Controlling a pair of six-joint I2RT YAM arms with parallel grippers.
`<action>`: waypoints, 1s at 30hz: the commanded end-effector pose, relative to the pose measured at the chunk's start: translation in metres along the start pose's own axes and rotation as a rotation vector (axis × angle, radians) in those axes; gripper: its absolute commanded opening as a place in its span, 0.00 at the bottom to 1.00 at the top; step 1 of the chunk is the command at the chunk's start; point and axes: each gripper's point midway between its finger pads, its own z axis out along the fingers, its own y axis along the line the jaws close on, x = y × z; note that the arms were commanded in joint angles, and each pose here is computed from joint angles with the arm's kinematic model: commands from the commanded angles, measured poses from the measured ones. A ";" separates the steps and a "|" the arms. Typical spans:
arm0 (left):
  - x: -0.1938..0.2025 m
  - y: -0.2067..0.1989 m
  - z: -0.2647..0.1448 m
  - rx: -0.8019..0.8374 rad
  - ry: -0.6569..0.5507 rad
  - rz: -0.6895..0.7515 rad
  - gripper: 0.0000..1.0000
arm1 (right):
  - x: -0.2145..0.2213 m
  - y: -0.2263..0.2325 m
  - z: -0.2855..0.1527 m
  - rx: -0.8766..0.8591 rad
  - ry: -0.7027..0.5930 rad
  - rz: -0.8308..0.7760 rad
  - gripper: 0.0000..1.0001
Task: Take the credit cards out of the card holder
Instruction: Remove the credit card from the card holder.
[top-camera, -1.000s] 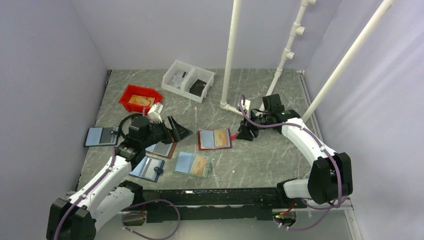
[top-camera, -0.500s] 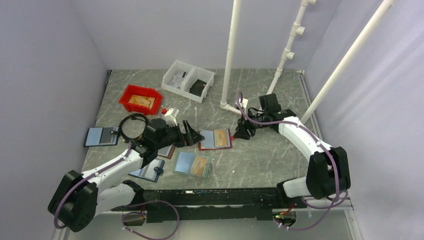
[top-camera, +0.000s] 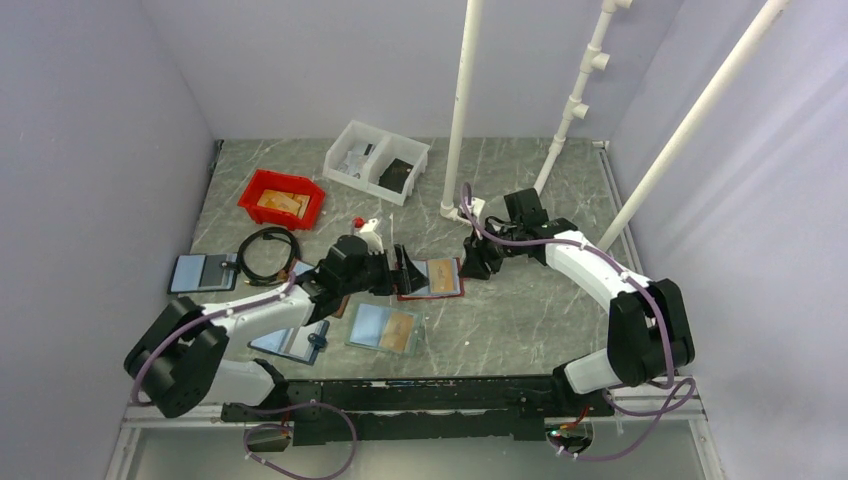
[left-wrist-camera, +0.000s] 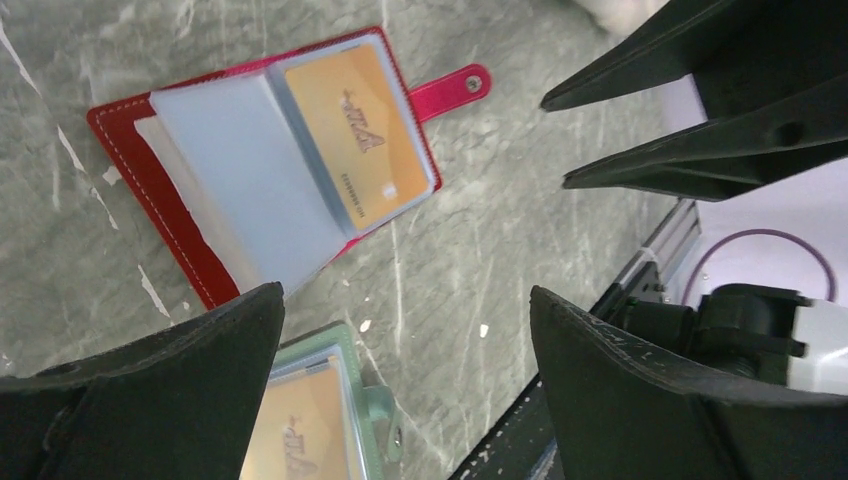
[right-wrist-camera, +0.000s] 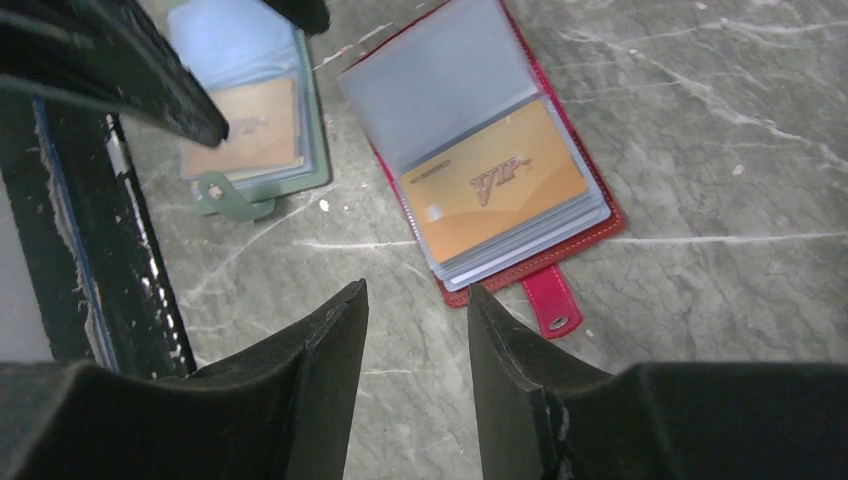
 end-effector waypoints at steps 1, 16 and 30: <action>-0.011 -0.012 0.018 0.004 -0.042 0.011 0.97 | -0.009 -0.016 0.007 0.068 -0.038 0.049 0.43; 0.001 0.007 0.068 -0.191 0.054 0.019 0.79 | 0.006 -0.048 0.034 0.231 0.038 0.269 0.00; 0.015 0.023 0.082 -0.428 0.058 0.032 0.75 | 0.012 -0.067 0.046 0.384 0.053 0.339 0.00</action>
